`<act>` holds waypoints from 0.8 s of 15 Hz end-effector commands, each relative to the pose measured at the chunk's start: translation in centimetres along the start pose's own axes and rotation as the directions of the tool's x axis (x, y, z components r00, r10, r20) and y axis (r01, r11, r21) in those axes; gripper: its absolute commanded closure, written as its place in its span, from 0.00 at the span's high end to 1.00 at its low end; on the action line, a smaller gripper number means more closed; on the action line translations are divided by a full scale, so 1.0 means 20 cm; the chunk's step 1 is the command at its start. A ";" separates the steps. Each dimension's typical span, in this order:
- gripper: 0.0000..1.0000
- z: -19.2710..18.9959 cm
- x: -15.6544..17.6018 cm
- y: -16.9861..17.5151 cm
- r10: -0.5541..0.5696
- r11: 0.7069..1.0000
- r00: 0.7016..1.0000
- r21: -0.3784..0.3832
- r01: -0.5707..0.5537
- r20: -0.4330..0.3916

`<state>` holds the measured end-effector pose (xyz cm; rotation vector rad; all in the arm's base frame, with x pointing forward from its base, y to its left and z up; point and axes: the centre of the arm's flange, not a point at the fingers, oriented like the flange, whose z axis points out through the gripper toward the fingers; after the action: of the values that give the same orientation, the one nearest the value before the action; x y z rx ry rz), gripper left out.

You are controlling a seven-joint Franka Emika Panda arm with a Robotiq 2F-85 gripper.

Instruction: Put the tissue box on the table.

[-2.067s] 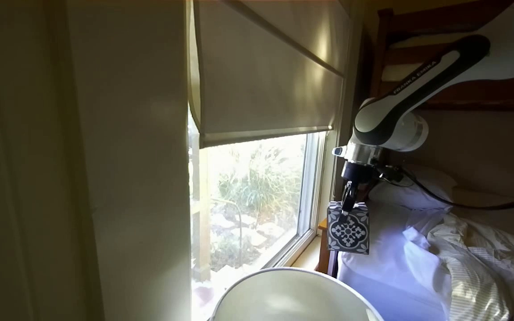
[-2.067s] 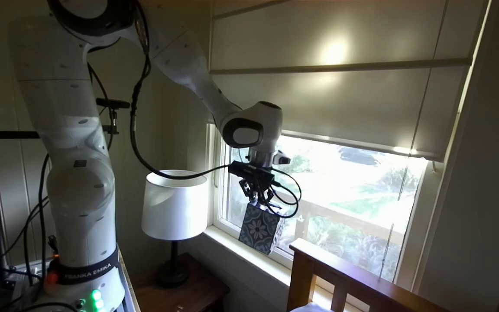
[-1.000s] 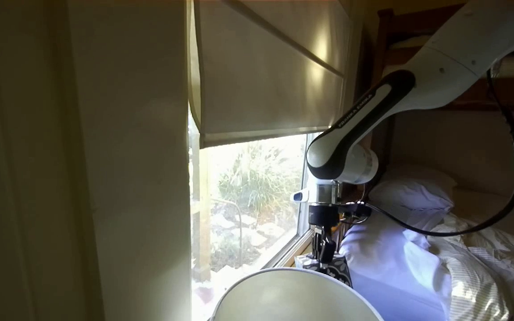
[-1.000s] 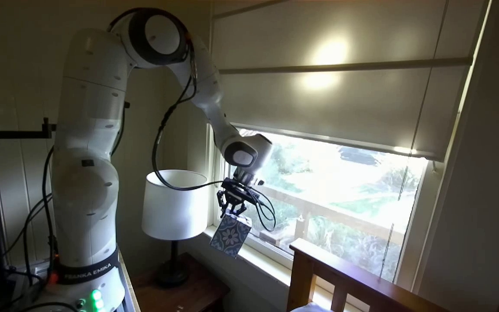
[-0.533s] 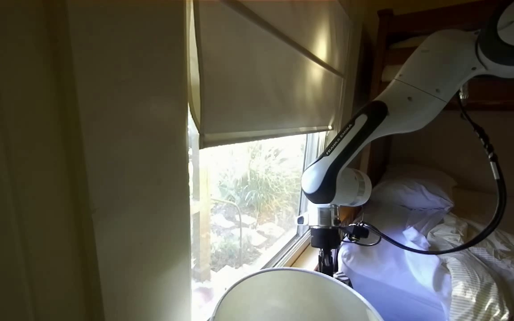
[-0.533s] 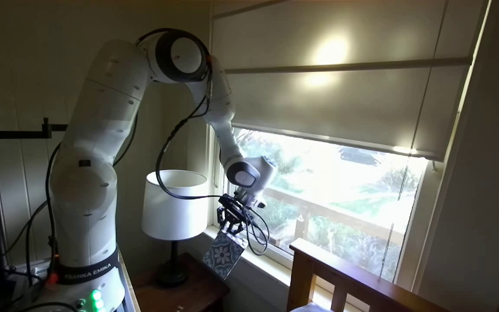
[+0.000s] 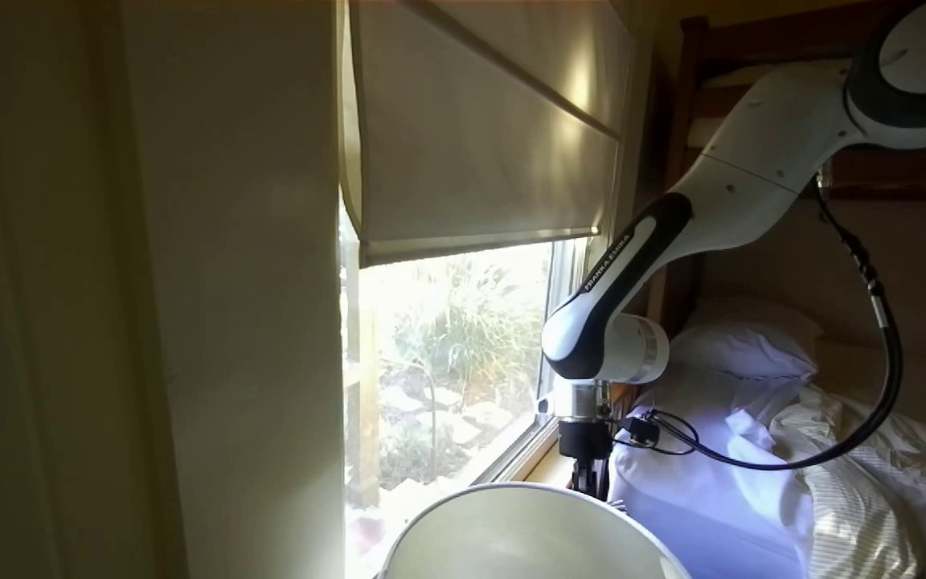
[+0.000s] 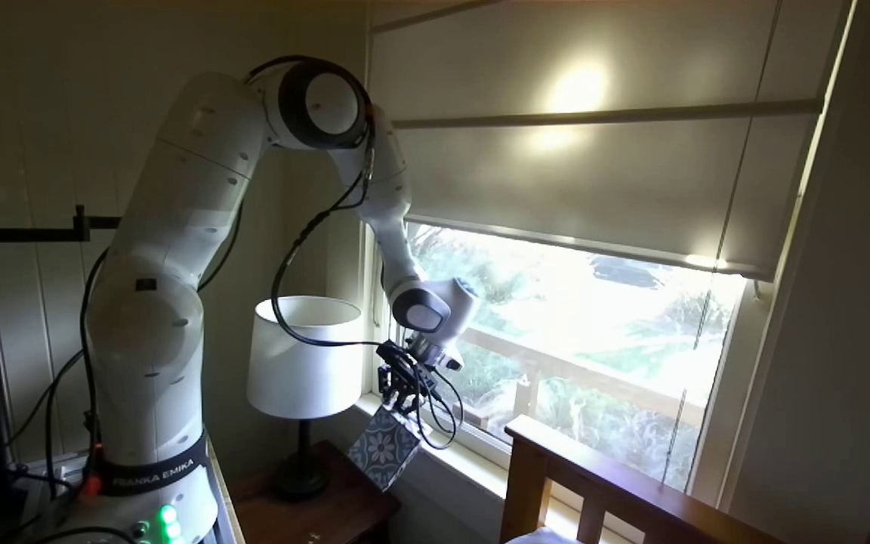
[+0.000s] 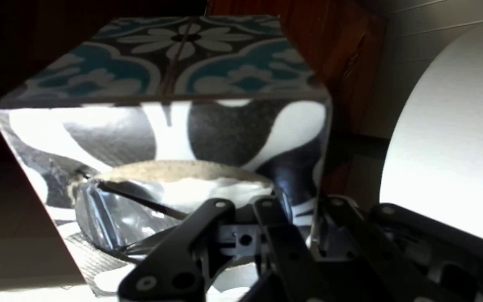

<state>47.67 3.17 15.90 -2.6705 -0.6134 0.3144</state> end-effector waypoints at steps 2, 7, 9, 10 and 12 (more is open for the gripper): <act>0.01 0.05 0.06 -0.03 0.012 1.000 0.999 0.005 -0.012 -0.048; 0.01 0.19 0.15 -0.13 0.109 0.993 0.974 0.065 -0.098 -0.199; 0.01 0.24 0.09 -0.15 0.192 0.980 0.947 0.101 -0.172 -0.257; 0.01 0.26 0.06 -0.15 0.237 0.970 0.930 0.116 -0.212 -0.282; 0.01 0.31 -0.04 -0.13 0.334 0.942 0.882 0.150 -0.300 -0.333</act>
<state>47.20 8.02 12.64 -2.6501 -0.2115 0.0293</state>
